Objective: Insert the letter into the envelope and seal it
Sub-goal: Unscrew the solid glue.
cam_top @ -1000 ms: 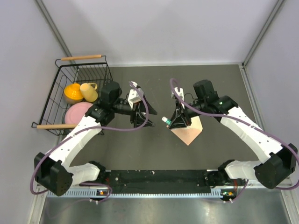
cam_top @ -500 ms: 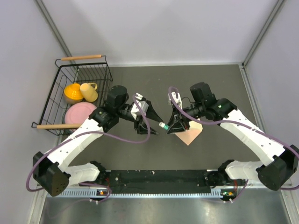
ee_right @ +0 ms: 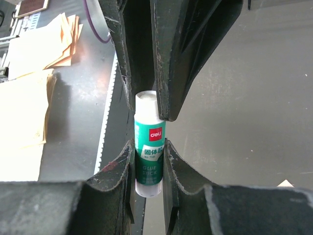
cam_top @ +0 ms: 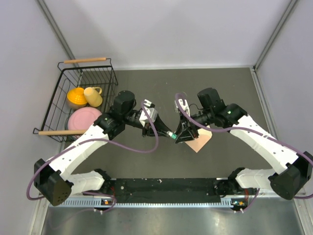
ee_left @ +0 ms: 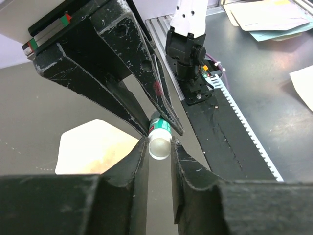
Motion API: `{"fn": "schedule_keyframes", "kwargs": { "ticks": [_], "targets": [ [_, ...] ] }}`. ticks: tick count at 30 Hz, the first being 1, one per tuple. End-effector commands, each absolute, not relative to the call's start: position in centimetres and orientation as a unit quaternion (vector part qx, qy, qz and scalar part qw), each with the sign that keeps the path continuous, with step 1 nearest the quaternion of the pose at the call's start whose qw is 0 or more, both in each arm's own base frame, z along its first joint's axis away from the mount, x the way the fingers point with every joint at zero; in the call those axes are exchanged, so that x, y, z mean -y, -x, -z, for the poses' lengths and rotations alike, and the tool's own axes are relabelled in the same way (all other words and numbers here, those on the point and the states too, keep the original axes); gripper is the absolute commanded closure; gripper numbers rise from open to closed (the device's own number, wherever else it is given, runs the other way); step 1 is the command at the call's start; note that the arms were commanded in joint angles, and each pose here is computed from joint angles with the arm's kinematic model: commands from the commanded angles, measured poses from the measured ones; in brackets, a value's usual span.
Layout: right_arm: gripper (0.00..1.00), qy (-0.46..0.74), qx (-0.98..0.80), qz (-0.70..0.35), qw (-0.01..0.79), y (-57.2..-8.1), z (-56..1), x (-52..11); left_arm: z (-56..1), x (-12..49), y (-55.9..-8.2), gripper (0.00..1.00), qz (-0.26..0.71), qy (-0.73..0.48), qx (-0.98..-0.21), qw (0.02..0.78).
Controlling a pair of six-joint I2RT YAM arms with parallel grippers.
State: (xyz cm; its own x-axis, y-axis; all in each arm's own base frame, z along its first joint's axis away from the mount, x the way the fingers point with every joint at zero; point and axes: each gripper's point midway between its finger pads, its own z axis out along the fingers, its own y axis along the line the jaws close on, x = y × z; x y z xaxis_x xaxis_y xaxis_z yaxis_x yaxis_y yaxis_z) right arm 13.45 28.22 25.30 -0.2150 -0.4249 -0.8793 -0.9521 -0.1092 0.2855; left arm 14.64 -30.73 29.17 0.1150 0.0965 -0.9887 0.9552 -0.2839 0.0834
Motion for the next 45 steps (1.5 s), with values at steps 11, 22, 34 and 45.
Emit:
{"fn": "schedule_keyframes", "kwargs": {
  "ticks": [11,22,34,45],
  "targets": [
    [0.55,0.571,-0.584,-0.495,0.296,-13.7,-27.7,-29.1,-30.0,30.8,-13.1,1.00,0.512,-0.641,-0.401,0.408],
    [0.82,0.568,-0.590,-0.513,0.256,-12.8,-26.8,-29.7,-29.6,31.3,-13.5,1.00,0.502,-0.645,-0.422,0.393],
    [1.00,0.441,-0.629,-0.547,0.331,-19.0,-33.6,-28.8,-35.5,25.8,-19.6,0.23,0.589,-0.404,-0.543,0.442],
    [1.00,0.317,-0.506,-0.665,0.449,-20.7,-45.8,-30.7,-37.7,28.2,-19.0,0.27,0.674,-0.325,-0.486,0.452]
  ]
}}
